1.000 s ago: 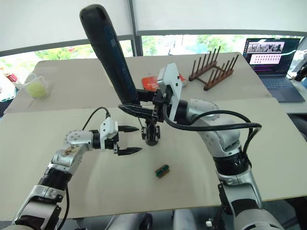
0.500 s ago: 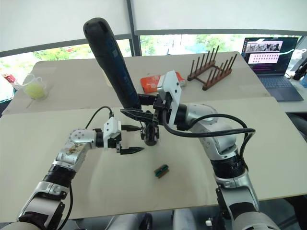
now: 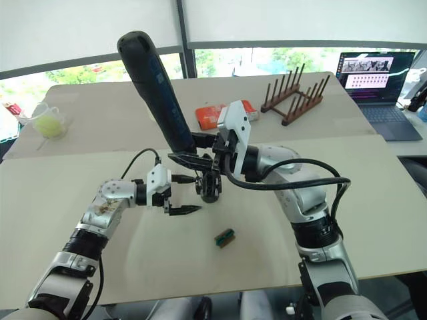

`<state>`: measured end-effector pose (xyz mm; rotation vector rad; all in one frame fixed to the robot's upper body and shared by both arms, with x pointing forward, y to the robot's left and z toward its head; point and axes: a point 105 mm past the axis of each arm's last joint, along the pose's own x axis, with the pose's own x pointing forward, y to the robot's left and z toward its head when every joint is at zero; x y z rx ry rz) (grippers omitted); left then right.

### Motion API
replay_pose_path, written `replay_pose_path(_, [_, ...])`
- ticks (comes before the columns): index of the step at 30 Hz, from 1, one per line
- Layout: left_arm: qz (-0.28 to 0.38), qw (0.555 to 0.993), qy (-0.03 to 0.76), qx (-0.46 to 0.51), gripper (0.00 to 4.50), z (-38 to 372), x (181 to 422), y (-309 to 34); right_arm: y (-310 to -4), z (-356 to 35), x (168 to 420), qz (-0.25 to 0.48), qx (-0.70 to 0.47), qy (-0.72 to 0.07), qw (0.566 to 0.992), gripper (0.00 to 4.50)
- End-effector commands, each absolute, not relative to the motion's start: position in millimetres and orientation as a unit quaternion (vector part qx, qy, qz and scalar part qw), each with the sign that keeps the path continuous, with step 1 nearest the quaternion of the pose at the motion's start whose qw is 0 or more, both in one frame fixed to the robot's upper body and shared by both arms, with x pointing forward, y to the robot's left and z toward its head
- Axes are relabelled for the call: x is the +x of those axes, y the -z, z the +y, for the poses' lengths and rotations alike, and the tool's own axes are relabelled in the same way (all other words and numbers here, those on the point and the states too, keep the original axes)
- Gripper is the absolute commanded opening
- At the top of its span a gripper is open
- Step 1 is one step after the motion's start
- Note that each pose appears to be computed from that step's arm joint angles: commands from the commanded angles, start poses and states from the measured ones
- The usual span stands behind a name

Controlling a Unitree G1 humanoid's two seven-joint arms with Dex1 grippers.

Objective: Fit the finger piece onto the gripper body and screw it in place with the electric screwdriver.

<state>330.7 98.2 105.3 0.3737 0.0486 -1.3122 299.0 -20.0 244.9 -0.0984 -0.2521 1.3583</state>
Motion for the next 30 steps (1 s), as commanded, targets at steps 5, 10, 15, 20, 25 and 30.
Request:
replay_pose_path(5, [-0.002, 0.775, 0.606, 0.18, 4.5, 95.6, 333.2, -116.6, -263.8, -21.9, 292.3, -0.17, -0.058, -0.625, 0.76, 1.91])
replay_pose_path(10, [-0.003, 0.775, 0.606, 0.182, 4.5, 95.3, 333.9, -117.4, -263.5, -22.2, 292.9, -0.17, -0.057, -0.624, 0.76, 1.91])
replay_pose_path(15, [-0.005, 0.775, 0.604, 0.183, 4.5, 94.6, 335.2, -118.6, -261.7, -22.6, 293.4, -0.168, -0.055, -0.623, 0.762, 1.91])
replay_pose_path(20, [-0.005, 0.776, 0.604, 0.183, 4.5, 94.9, 335.5, -118.5, -261.0, -23.4, 293.0, -0.167, -0.056, -0.623, 0.762, 1.91])
replay_pose_path(25, [-0.006, 0.776, 0.603, 0.184, 4.5, 94.9, 336.3, -118.9, -260.5, -23.4, 292.6, -0.166, -0.057, -0.624, 0.761, 1.91])
replay_pose_path(30, [-0.007, 0.776, 0.603, 0.184, 4.5, 95.0, 337.0, -119.5, -259.8, -23.7, 293.9, -0.166, -0.059, -0.624, 0.762, 1.91])
